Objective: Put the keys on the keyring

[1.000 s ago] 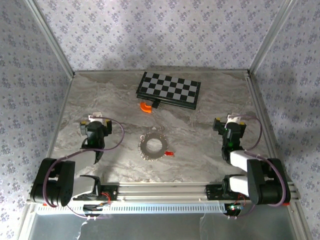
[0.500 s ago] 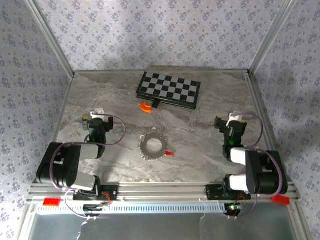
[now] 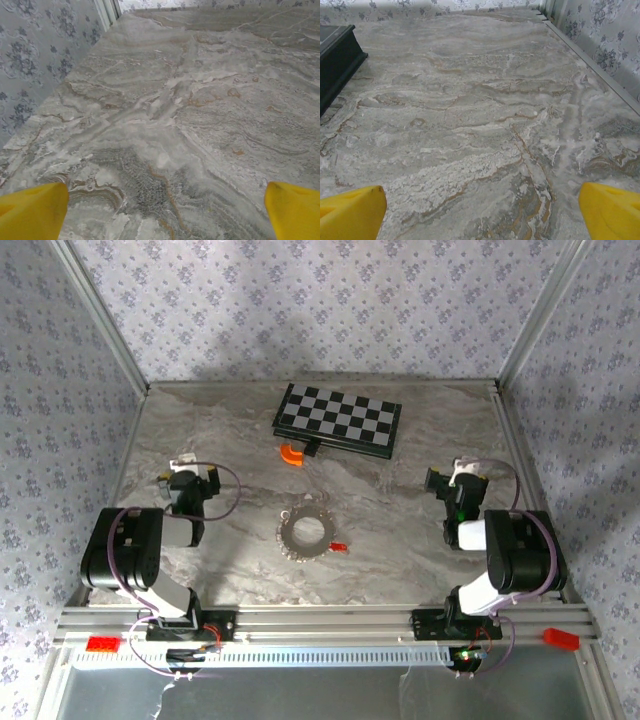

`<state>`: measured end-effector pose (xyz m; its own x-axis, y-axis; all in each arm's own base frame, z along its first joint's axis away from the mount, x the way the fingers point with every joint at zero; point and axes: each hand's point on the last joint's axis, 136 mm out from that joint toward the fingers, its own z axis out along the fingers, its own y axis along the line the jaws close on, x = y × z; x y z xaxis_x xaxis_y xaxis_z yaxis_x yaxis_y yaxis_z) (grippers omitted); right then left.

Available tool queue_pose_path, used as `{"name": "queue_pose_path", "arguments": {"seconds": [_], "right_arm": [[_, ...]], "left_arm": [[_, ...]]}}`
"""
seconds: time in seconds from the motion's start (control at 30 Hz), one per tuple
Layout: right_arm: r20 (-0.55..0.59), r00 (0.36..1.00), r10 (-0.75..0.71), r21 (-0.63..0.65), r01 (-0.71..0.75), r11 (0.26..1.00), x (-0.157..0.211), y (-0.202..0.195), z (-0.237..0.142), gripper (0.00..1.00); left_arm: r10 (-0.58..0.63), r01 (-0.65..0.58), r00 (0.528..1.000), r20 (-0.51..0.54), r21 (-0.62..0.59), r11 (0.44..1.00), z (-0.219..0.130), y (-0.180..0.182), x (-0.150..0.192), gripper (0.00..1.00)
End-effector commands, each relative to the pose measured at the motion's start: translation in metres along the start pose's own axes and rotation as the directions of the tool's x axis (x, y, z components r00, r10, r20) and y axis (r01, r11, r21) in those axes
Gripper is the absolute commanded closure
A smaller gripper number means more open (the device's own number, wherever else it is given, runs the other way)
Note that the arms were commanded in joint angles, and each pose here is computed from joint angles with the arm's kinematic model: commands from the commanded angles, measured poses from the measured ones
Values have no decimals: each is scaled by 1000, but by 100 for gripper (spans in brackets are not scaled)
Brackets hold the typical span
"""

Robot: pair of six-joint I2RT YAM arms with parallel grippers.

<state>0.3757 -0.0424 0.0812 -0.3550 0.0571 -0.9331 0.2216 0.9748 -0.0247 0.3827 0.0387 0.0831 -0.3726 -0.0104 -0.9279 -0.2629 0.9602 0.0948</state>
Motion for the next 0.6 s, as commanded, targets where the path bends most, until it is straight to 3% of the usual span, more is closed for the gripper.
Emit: {"name": "queue_pose_path", "arguments": {"seconds": [0.0,0.57], "right_arm": [[18,999,-30,25,29,999,-11,1,5,0],[14,999,-44,35,44,998,-11,2,6,0]], "left_arm": [[-44,42,998,41,30,999,3,-4,-14,0],[-44,43,999,18,30,999,3,-4,-12,0]]}}
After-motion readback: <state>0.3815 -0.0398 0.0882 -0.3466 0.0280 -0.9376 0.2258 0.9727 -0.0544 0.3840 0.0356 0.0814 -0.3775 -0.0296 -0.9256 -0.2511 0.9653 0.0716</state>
